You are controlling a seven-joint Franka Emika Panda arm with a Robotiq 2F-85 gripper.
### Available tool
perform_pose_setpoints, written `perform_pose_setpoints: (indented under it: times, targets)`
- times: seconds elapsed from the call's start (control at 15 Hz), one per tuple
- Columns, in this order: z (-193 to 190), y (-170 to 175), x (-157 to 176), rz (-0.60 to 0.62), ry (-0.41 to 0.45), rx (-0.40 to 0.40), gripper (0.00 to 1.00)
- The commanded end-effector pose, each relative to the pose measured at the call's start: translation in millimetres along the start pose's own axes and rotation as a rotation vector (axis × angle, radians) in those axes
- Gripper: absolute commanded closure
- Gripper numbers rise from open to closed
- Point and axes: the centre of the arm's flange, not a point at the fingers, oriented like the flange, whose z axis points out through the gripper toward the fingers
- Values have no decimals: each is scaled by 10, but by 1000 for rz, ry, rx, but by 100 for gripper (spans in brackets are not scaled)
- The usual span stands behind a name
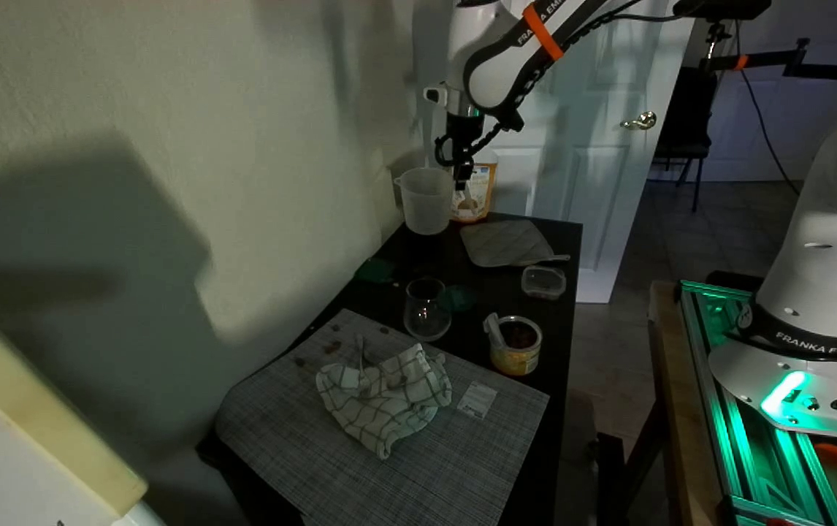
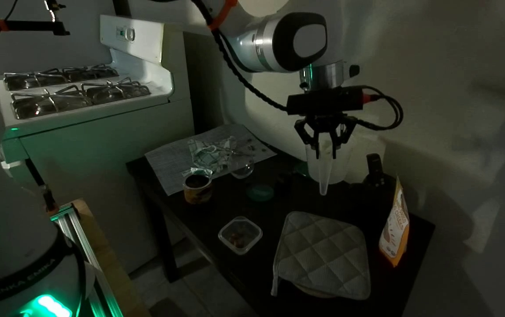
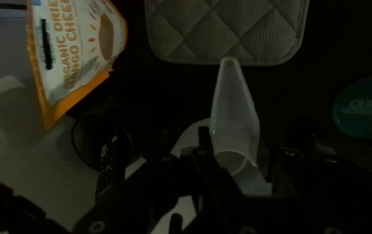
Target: Pour the contents in the jug into the clear bowl.
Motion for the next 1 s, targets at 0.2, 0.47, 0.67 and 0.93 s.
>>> perform_pose_setpoints:
  times: [0.2, 0.47, 0.67, 0.93]
  targets:
    - [545, -64, -6, 24, -37, 78, 88]
    - [632, -64, 13, 14, -30, 70, 88]
    - [702, -73, 61, -8, -37, 106, 76]
    - [619, -93, 82, -22, -53, 102, 24]
